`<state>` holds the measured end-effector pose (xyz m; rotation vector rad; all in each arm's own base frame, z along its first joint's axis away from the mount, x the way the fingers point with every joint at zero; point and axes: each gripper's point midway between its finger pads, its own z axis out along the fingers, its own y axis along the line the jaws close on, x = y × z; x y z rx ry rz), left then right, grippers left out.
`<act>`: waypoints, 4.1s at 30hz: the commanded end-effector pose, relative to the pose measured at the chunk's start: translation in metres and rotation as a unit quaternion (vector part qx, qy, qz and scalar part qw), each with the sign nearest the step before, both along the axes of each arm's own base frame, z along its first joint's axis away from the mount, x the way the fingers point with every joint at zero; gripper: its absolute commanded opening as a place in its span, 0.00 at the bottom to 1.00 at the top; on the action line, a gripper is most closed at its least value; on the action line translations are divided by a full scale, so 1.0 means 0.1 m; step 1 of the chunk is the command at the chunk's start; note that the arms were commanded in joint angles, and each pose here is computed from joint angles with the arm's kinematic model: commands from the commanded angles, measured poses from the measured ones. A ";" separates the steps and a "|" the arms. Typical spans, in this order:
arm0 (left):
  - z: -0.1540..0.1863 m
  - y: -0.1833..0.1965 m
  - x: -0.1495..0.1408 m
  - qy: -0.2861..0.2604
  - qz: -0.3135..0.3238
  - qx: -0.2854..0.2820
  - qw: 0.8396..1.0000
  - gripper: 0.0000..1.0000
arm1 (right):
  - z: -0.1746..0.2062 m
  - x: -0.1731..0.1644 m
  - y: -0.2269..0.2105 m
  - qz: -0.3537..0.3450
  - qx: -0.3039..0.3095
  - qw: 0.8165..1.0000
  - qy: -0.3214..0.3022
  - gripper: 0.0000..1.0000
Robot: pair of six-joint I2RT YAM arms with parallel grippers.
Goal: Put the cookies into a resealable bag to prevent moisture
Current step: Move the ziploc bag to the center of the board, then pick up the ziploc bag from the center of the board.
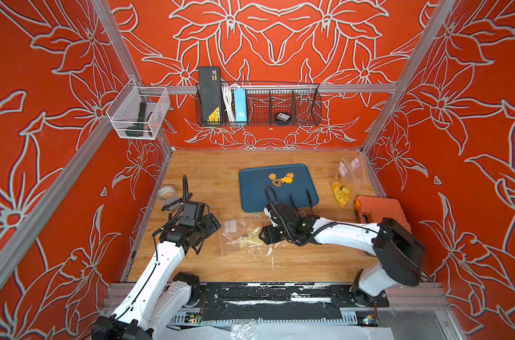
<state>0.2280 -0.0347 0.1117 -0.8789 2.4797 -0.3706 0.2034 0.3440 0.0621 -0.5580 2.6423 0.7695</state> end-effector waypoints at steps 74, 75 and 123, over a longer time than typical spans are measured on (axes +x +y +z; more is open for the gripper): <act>-0.63 -1.72 -0.22 -0.005 -0.275 -0.266 0.924 0.51 | -0.51 0.02 -1.20 -0.192 0.013 0.978 0.077 0.00; -0.61 -1.75 -0.23 -0.007 -0.276 -0.276 0.921 0.51 | -0.51 0.03 -1.20 -0.197 0.018 0.977 0.076 0.00; -0.43 -1.78 0.11 -0.077 -0.283 -0.306 0.906 0.27 | -0.33 0.08 -1.20 -0.188 0.062 0.980 0.023 0.00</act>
